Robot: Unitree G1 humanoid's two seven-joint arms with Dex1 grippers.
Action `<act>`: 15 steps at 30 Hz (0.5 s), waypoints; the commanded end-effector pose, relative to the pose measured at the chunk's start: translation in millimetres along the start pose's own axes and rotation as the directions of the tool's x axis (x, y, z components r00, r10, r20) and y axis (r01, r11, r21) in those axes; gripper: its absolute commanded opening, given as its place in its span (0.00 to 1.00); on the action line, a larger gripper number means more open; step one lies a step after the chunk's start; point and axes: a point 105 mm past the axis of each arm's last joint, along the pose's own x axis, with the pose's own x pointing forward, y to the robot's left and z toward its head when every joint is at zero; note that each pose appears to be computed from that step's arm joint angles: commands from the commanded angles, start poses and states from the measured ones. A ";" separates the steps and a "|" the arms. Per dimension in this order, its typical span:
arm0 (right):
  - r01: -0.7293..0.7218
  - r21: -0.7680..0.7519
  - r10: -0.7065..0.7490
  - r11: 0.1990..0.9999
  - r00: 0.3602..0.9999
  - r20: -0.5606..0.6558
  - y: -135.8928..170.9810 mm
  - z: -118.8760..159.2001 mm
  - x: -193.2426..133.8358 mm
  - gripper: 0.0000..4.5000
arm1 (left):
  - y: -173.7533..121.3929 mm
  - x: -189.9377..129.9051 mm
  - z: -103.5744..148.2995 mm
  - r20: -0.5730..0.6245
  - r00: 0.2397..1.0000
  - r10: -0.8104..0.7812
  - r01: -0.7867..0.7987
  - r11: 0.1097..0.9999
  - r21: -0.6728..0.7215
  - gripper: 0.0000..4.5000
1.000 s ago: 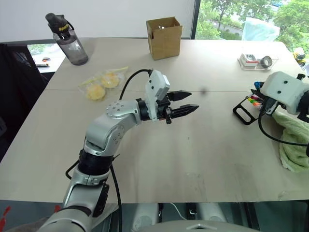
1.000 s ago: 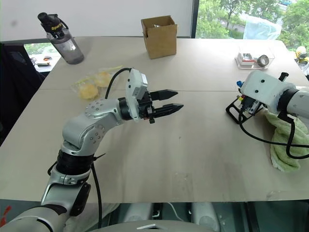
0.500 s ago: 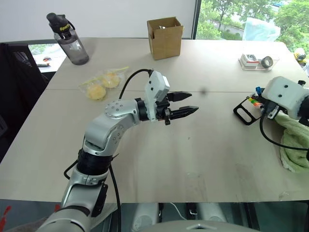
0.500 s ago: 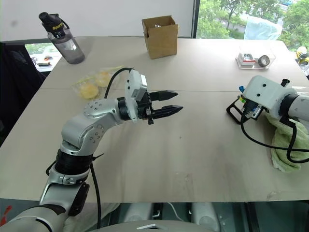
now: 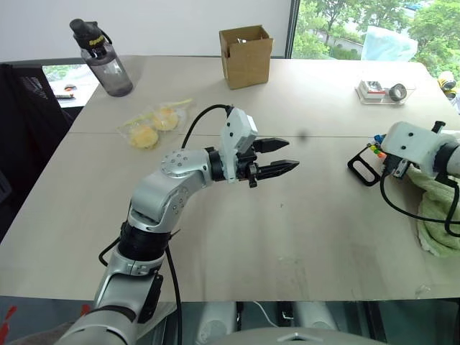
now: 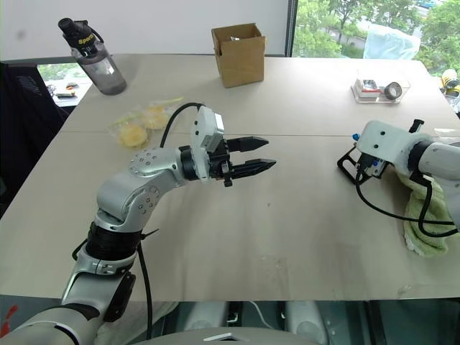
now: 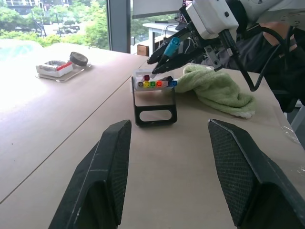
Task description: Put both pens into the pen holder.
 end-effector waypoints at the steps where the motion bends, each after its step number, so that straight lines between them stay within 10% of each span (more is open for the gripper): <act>1: 0.038 -0.025 -0.037 0.999 0.999 0.010 -11.6 5.2 -3.2 0.33 | -2.4 0.9 13.4 0.035 0.999 -0.012 0.011 0.999 0.039 0.59; 7: 0.090 -0.026 -0.090 0.996 0.996 -0.014 -20.5 0.8 -4.1 0.98 | -1.3 2.4 13.4 0.037 0.999 -0.011 0.009 0.999 0.041 0.59; 15: 0.069 0.158 -0.086 0.985 0.991 0.105 -16.0 12.1 -14.0 0.98 | -0.1 -3.2 3.4 0.016 1.000 0.021 -0.021 0.999 0.033 0.59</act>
